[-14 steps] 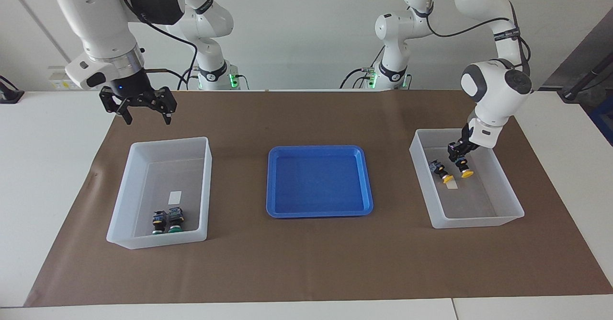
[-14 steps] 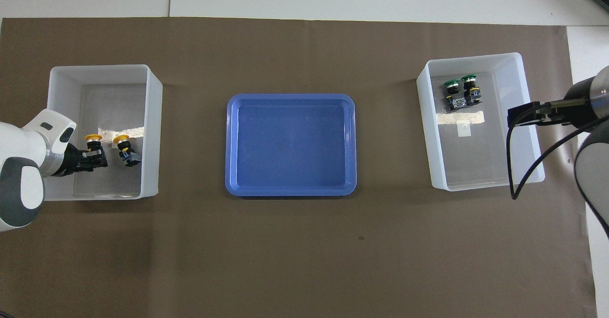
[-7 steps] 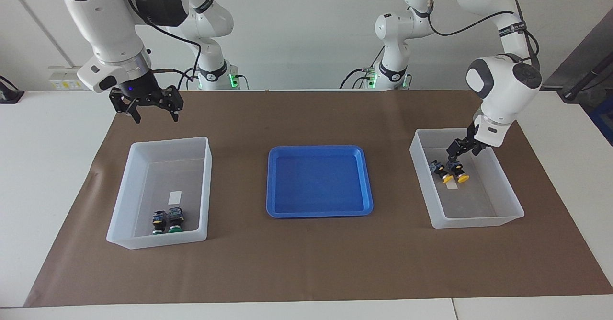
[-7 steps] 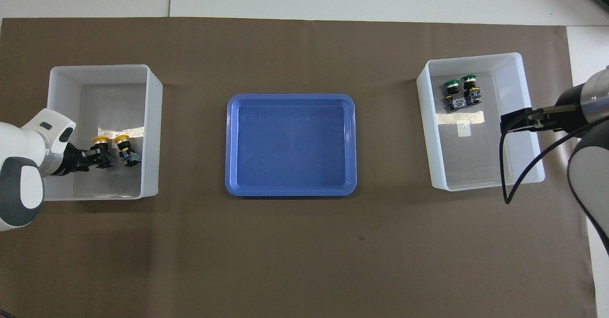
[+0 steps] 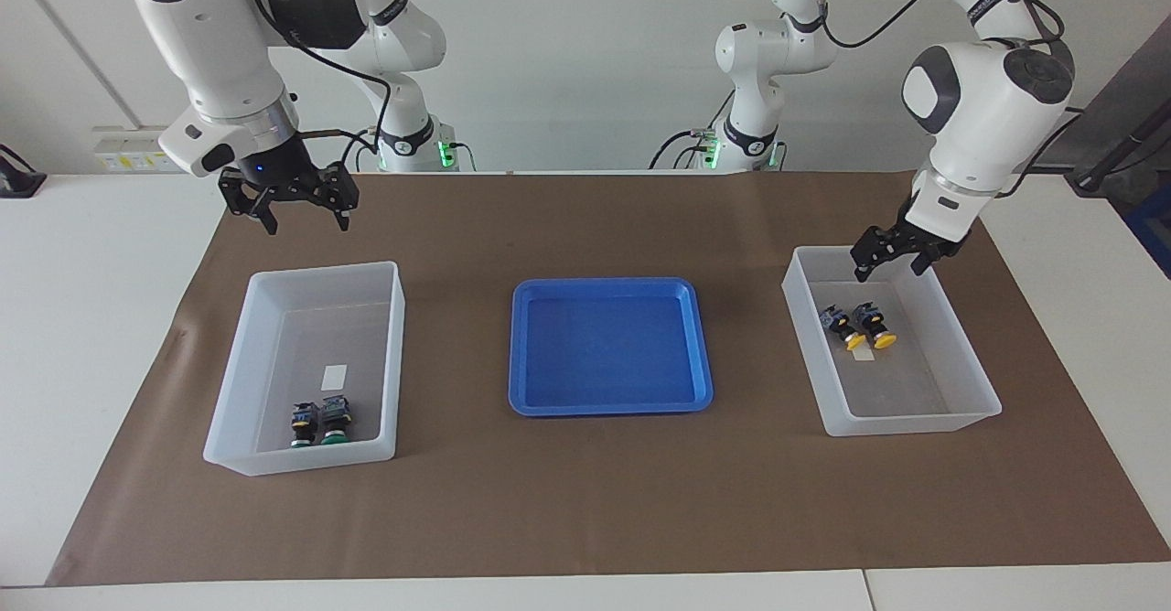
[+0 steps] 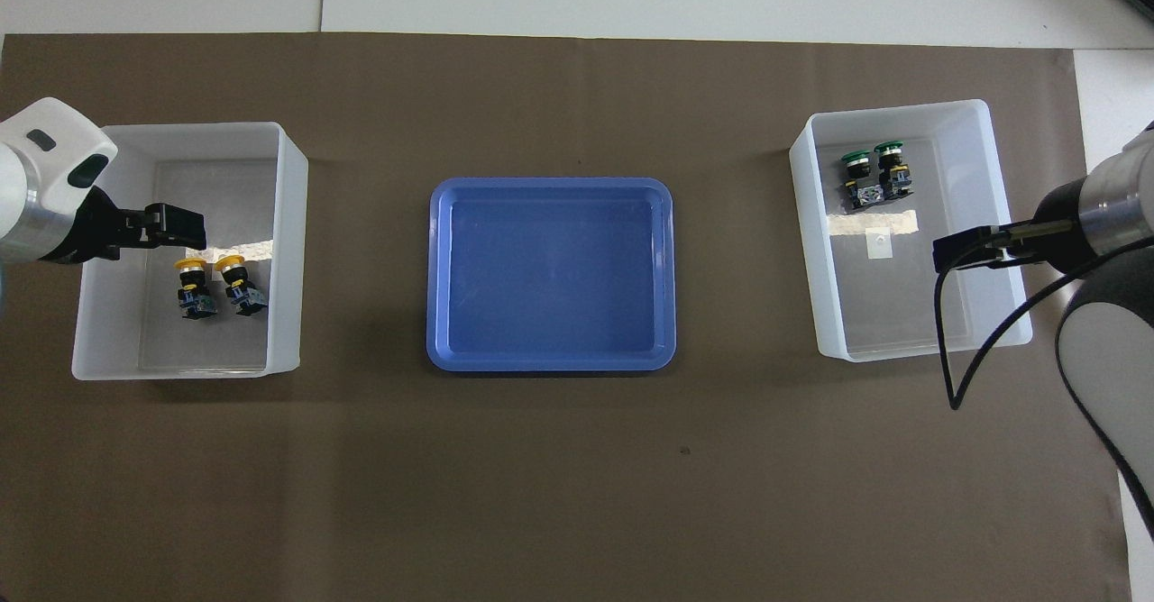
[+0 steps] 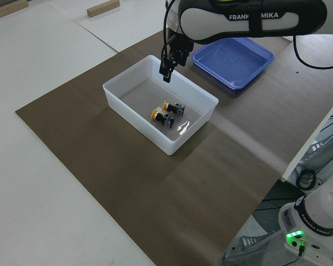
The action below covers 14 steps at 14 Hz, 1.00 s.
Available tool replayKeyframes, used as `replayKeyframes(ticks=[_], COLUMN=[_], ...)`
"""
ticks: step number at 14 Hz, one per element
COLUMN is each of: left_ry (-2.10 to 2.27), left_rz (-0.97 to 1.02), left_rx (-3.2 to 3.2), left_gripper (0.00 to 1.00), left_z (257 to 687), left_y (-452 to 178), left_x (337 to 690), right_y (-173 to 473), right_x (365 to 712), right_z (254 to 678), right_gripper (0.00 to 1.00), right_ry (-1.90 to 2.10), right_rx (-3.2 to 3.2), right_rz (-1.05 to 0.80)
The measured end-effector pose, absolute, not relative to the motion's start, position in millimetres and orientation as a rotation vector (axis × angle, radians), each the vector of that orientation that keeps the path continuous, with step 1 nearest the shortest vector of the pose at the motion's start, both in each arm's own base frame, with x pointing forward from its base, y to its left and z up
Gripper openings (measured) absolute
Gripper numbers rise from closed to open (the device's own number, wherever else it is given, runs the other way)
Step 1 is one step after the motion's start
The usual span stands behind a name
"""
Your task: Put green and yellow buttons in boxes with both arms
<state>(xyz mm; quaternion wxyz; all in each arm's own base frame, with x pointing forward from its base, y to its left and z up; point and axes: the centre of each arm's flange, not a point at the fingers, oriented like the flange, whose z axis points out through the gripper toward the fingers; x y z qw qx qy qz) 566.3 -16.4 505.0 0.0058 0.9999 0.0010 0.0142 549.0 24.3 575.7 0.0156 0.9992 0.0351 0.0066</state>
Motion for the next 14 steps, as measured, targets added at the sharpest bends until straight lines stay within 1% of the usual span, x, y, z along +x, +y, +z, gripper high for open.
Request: replayKeyframes(ticks=[5, 9, 14], left_ry=[-0.166, -0.167, -0.148], left_rz=[0.019, 0.059, 0.033], left_rx=[3.128, 3.125, 3.122], left_gripper=[1.0, 1.0, 1.0], left_z=[544, 594, 629], left_y=[-62, -61, -54], left_x=[541, 539, 536], right_y=[29, 29, 28], right_x=[549, 549, 549], right_z=[576, 576, 577], right_gripper=[1.0, 1.0, 1.0], right_ry=[0.11, 0.109, 0.106], right_rx=[3.109, 3.11, 3.11], right_rz=[0.022, 0.028, 0.029])
